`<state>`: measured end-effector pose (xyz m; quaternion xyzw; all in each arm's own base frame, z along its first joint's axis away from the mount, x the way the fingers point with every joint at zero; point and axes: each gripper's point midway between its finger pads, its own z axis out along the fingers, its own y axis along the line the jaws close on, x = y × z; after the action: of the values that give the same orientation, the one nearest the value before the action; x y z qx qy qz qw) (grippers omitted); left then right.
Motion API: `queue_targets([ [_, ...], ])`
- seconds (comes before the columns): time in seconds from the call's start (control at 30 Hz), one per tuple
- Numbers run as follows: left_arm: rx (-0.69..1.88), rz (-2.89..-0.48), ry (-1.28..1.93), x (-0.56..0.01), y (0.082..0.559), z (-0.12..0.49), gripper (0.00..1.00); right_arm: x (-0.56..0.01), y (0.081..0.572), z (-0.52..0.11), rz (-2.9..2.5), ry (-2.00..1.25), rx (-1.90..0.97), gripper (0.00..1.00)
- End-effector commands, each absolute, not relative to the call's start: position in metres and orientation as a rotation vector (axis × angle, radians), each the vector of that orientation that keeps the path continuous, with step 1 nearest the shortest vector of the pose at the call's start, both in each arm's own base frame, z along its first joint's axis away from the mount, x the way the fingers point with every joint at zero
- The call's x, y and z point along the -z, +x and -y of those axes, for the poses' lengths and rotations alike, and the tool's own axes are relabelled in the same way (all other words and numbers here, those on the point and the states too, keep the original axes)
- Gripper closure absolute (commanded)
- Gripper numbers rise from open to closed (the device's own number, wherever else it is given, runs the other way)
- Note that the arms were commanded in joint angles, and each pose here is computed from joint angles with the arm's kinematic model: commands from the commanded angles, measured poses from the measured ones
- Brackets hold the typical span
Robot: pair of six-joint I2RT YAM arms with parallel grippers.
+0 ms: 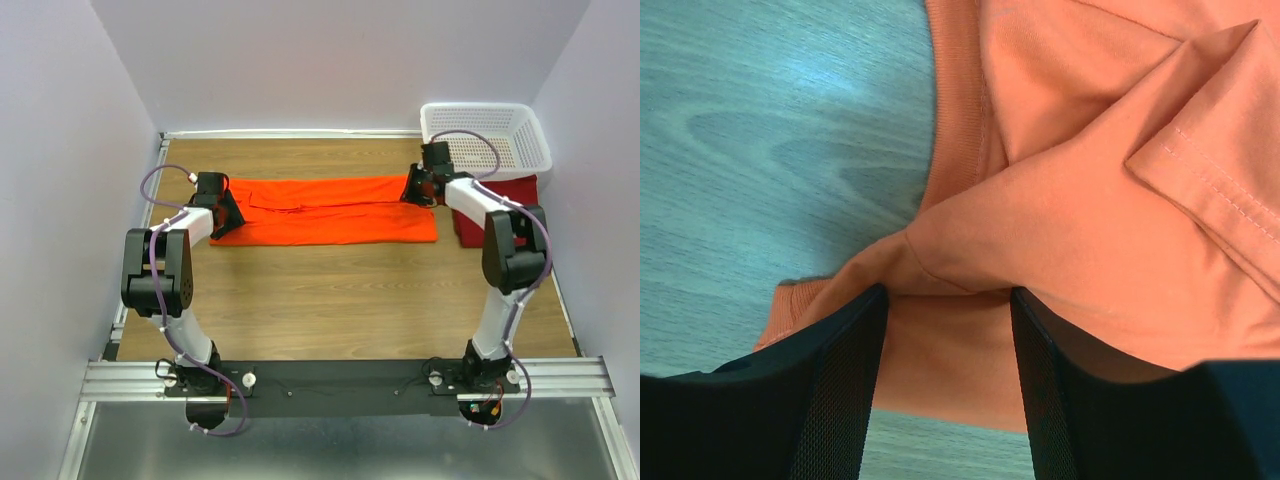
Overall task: Fold and stack the t-shirts
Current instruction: Fold the tshirt
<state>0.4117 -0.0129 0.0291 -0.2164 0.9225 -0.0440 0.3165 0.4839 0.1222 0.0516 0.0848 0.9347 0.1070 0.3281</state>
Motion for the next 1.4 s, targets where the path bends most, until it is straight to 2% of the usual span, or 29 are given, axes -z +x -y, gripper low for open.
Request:
queue_targets([
  [0.0, 0.063, -2.467, -0.597, -0.014, 0.404, 0.005, 0.39, -0.085, 0.459, -0.121, -2.421, 0.234, -0.498, 0.69],
  [0.13, 0.063, -2.472, -0.604, -0.013, 0.403, 0.005, 0.39, -0.055, 0.412, -0.094, -2.481, 0.412, -0.632, 0.69],
  [0.3, 0.055, -2.466, -0.642, -0.012, 0.403, -0.005, 0.39, -0.034, 0.385, -0.069, -2.445, 0.587, -0.688, 0.69],
  [0.47, 0.06, -2.47, -0.682, -0.007, 0.401, -0.013, 0.39, -0.011, 0.375, -0.033, -2.429, 0.815, -0.609, 0.7],
  [0.77, 0.108, -2.452, -0.75, -0.012, 0.409, -0.019, 0.39, -0.002, 0.349, -0.032, -2.49, 0.897, -0.581, 0.7],
  [0.93, 0.164, -2.381, -0.737, -0.049, 0.428, -0.012, 0.32, -0.045, 0.357, -0.05, -2.494, 0.663, -0.497, 0.67],
  [1.13, 0.097, -2.293, -0.741, -0.093, 0.423, -0.015, 0.25, -0.083, 0.372, -0.088, -2.478, 0.315, -0.379, 0.48],
  [1.37, 0.162, -2.294, -0.669, -0.109, 0.408, 0.039, 0.26, -0.072, 0.374, -0.116, -2.534, 0.074, -0.171, 0.46],
])
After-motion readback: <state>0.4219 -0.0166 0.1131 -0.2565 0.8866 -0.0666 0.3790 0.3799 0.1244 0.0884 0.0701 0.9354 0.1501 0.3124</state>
